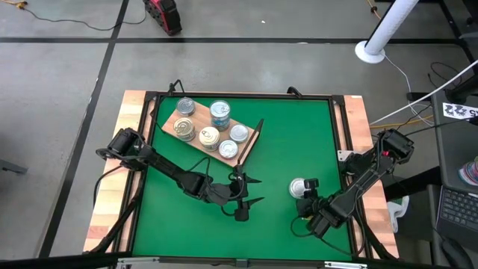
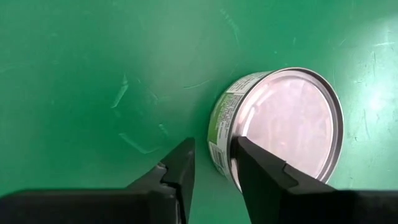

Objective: Stack canned seafood by type on shelf
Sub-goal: Stack the green tuna can on top of the green tuna

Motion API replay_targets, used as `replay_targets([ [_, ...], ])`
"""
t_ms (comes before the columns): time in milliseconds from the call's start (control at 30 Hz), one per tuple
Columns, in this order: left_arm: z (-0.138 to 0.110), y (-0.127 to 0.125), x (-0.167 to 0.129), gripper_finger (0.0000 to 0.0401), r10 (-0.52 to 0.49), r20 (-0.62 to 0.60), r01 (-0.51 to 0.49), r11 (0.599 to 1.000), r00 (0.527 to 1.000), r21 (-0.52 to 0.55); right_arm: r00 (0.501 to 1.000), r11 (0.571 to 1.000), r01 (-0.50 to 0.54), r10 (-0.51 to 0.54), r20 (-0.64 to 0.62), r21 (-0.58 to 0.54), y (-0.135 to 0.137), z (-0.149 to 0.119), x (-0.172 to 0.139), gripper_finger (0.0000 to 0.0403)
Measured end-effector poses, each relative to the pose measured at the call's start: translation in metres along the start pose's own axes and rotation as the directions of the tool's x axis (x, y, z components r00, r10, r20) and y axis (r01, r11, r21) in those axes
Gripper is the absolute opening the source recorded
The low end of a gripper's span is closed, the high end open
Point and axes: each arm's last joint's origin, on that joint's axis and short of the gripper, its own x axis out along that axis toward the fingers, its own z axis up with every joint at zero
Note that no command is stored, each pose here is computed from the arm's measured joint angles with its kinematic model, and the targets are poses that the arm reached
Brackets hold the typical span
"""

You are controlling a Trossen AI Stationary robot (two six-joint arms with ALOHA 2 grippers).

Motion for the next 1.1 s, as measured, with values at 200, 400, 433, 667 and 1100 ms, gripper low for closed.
replay_targets([
  [200,0.000,0.000,0.000,0.0263,0.000,0.000,0.000,1.000,1.000,0.000,1.000,1.000,0.009,-0.009,0.002,-0.002,0.000,0.000,0.000,0.0088],
  [400,0.000,0.000,0.000,0.0263,0.000,0.000,0.000,1.000,1.000,0.000,1.000,1.000,0.024,-0.024,0.014,-0.001,-0.001,0.000,0.000,0.0037],
  [433,0.000,0.000,0.000,0.0263,0.000,0.000,0.000,1.000,1.000,0.000,1.000,1.000,0.025,-0.025,0.013,0.002,-0.002,0.001,0.000,0.0029],
  [667,0.000,0.000,0.000,0.0263,0.000,0.001,0.000,1.000,1.000,-0.001,1.000,0.999,0.024,-0.025,0.009,0.036,-0.009,0.007,0.004,0.0007],
  [1100,0.001,-0.004,-0.001,0.0262,-0.071,0.009,0.070,0.996,0.997,0.052,0.995,0.994,-0.043,0.033,0.096,0.096,-0.007,0.020,0.006,0.0001],
])
